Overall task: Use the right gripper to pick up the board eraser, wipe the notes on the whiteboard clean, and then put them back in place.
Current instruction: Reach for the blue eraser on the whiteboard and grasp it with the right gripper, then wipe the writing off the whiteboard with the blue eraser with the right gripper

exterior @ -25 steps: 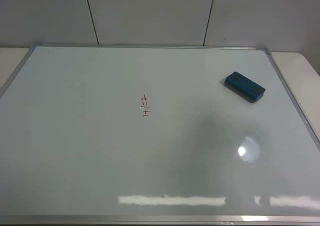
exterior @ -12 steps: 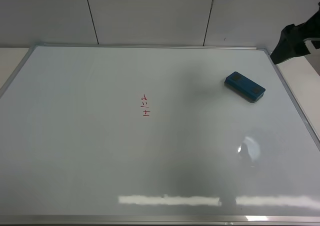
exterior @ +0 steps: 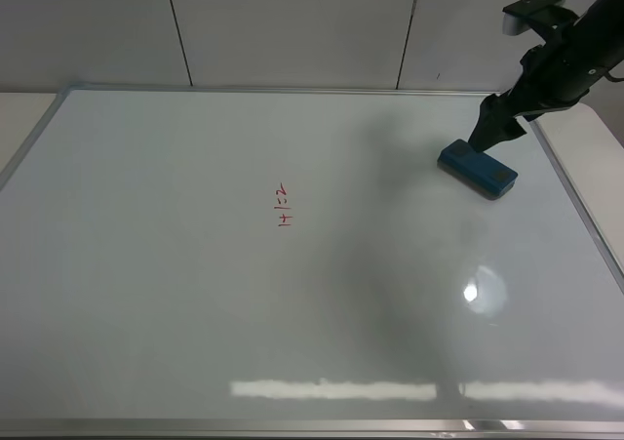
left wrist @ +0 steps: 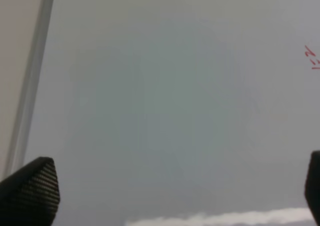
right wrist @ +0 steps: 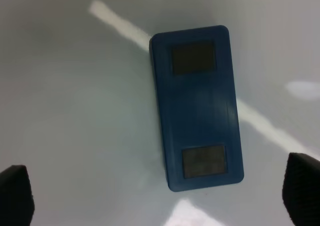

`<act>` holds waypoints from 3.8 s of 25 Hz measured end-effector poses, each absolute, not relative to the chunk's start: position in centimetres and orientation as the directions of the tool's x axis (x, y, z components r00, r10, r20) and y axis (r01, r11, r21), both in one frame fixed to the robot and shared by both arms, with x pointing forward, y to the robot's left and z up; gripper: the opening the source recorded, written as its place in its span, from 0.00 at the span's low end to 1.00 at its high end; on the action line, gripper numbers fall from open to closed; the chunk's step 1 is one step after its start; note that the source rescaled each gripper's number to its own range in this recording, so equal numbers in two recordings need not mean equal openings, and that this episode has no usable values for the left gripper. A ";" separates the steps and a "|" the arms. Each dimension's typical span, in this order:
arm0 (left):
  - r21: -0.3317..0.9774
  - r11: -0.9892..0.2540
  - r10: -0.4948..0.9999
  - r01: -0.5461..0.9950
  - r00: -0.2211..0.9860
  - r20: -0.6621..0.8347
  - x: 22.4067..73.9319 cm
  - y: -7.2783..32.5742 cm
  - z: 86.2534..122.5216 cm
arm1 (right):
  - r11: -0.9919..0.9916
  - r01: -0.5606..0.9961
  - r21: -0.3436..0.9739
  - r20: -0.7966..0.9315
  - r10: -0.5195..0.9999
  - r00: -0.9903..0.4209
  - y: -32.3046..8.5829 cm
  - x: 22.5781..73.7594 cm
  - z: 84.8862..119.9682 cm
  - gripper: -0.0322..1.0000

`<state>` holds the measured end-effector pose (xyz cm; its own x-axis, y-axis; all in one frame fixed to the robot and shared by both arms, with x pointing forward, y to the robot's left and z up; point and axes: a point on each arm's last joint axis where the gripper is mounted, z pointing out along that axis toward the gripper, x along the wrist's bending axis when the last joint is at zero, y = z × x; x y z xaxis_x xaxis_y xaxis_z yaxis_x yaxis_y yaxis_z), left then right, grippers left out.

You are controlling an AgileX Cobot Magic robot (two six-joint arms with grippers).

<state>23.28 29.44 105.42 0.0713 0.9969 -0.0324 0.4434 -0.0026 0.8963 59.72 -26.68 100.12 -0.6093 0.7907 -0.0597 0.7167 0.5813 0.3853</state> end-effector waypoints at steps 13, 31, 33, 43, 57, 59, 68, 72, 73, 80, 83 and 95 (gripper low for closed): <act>0.896 -0.003 0.997 0.443 0.071 -0.032 23.3 29.4 105.4 | 0.597 0.707 0.380 -0.070 0.781 -0.621 -28.5 61.7 96.3 1.00; 0.896 -0.003 0.997 0.443 0.071 -0.032 23.3 29.4 105.4 | 0.566 0.727 0.388 -0.001 0.789 -0.614 -28.6 63.1 91.4 1.00; 0.896 -0.003 0.997 0.443 0.071 -0.032 23.3 29.4 105.4 | 0.567 0.726 0.388 -0.002 0.788 -0.615 -28.6 63.1 91.4 1.00; 0.896 -0.003 0.997 0.443 0.071 -0.032 23.3 29.4 105.4 | 0.573 0.721 0.389 -0.007 0.785 -0.620 -28.6 63.2 91.4 1.00; 0.896 -0.003 0.997 0.443 0.071 -0.032 23.3 29.4 105.4 | 0.573 0.721 0.390 0.003 0.782 -0.623 -28.5 63.1 91.4 0.03; 0.896 -0.003 0.997 0.443 0.071 -0.032 23.3 29.4 105.4 | 0.578 0.717 0.390 0.005 0.777 -0.629 -28.1 63.1 91.5 0.05; 0.896 -0.003 0.997 0.443 0.071 -0.032 23.3 29.4 105.4 | 0.592 0.705 0.390 0.005 0.764 -0.645 -27.3 63.0 91.5 0.05; 0.896 -0.003 0.997 0.443 0.071 -0.032 23.3 29.4 105.4 | 0.592 0.705 0.390 0.005 0.764 -0.645 -27.3 63.0 91.5 0.05; 0.896 -0.003 0.997 0.443 0.071 -0.032 23.3 29.4 105.4 | 0.592 0.705 0.390 0.005 0.764 -0.645 -27.3 63.0 91.5 0.05; 0.896 -0.003 0.997 0.443 0.071 -0.032 23.3 29.4 105.4 | 0.580 0.716 0.388 0.015 0.773 -0.635 -27.3 63.0 91.4 0.05; 0.896 -0.003 0.997 0.443 0.071 -0.032 23.3 29.4 105.4 | 0.579 0.715 0.392 0.015 0.773 -0.634 -27.3 62.9 91.9 0.05; 0.896 -0.003 0.997 0.443 0.071 -0.032 23.3 29.4 105.4 | 0.498 0.747 0.441 0.047 0.818 -0.573 -26.3 61.8 96.4 0.05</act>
<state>23.28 29.44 105.42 0.0713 0.9969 -0.0324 0.4434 -0.0026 0.8963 61.76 -26.30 96.40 -0.5729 0.8183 0.0468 0.7467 0.4976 0.4414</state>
